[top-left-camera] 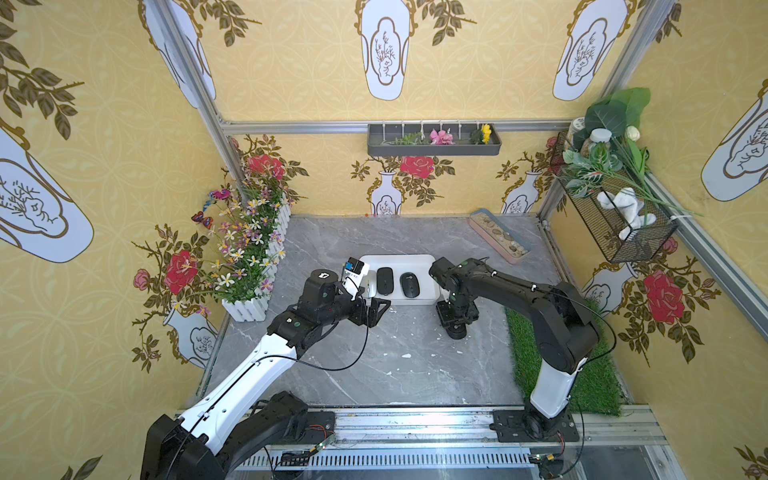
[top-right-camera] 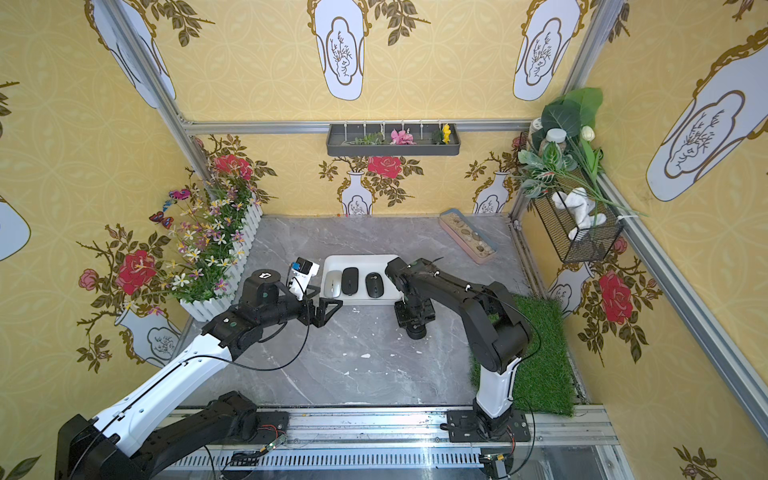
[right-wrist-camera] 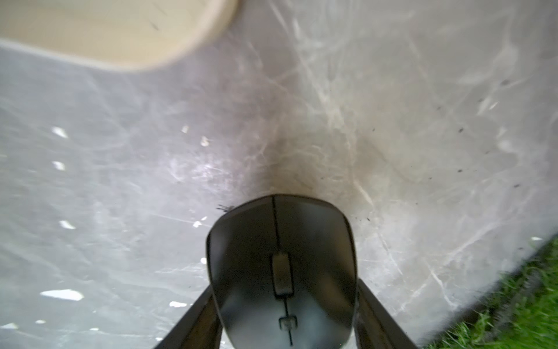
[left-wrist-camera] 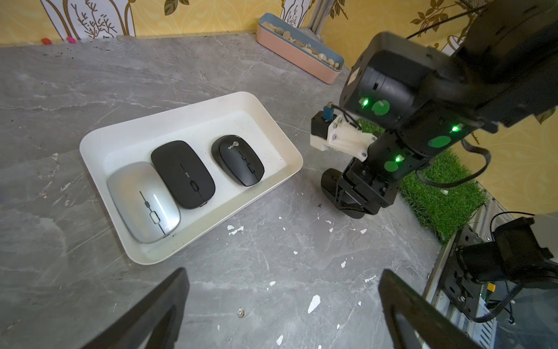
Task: Put the mouse in the storage box
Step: Place the mouse in the storage box.
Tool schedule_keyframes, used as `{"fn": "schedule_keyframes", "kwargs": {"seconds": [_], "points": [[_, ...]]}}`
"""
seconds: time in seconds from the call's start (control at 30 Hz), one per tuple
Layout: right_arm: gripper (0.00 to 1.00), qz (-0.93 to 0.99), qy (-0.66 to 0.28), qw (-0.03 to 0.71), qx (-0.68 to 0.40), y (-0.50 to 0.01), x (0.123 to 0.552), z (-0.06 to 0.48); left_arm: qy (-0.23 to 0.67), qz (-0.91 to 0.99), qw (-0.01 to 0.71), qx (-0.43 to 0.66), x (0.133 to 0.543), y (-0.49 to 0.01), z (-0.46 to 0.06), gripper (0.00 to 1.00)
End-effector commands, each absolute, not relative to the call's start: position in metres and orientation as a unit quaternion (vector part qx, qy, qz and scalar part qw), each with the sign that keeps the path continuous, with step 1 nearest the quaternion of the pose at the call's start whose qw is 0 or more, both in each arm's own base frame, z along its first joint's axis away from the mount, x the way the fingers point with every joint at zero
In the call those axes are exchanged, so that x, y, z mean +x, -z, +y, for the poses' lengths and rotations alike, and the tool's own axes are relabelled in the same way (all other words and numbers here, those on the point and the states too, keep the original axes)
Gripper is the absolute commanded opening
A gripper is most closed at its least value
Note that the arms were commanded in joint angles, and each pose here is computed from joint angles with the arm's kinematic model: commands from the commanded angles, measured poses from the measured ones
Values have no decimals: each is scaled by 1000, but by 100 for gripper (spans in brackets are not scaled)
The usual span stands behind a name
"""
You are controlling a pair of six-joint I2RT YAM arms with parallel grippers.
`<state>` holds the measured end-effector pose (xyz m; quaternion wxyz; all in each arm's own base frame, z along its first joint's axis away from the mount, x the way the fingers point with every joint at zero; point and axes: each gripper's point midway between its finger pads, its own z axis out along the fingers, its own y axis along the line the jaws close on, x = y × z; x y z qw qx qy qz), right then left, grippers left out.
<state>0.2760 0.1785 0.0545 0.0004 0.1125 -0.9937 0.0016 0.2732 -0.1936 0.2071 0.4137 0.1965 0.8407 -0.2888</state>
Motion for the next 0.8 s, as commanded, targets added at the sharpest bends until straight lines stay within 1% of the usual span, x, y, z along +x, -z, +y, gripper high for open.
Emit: {"fn": "schedule_keyframes", "kwargs": {"seconds": [0.0, 0.17, 0.23, 0.3, 0.47, 0.7, 0.77], "points": [[57, -993, 3, -24, 112, -85, 291, 185, 268, 846, 425, 179, 278, -205, -185, 100], [57, -989, 45, -92, 108, -137, 341, 220, 240, 849, 443, 159, 282, -201, -173, 100], [58, -988, 52, -104, 102, -141, 362, 232, 236, 851, 443, 157, 283, -199, -171, 100], [60, -989, 51, -101, 94, -132, 381, 241, 236, 851, 442, 158, 284, -200, -172, 100], [59, -992, 27, -94, 74, -96, 408, 245, 233, 849, 448, 157, 285, -204, -171, 100], [61, -994, 6, -97, 51, -69, 421, 242, 225, 850, 457, 137, 279, -204, -161, 100], [63, -994, -4, -94, 48, -61, 423, 240, 226, 849, 459, 134, 277, -203, -159, 100]]}}
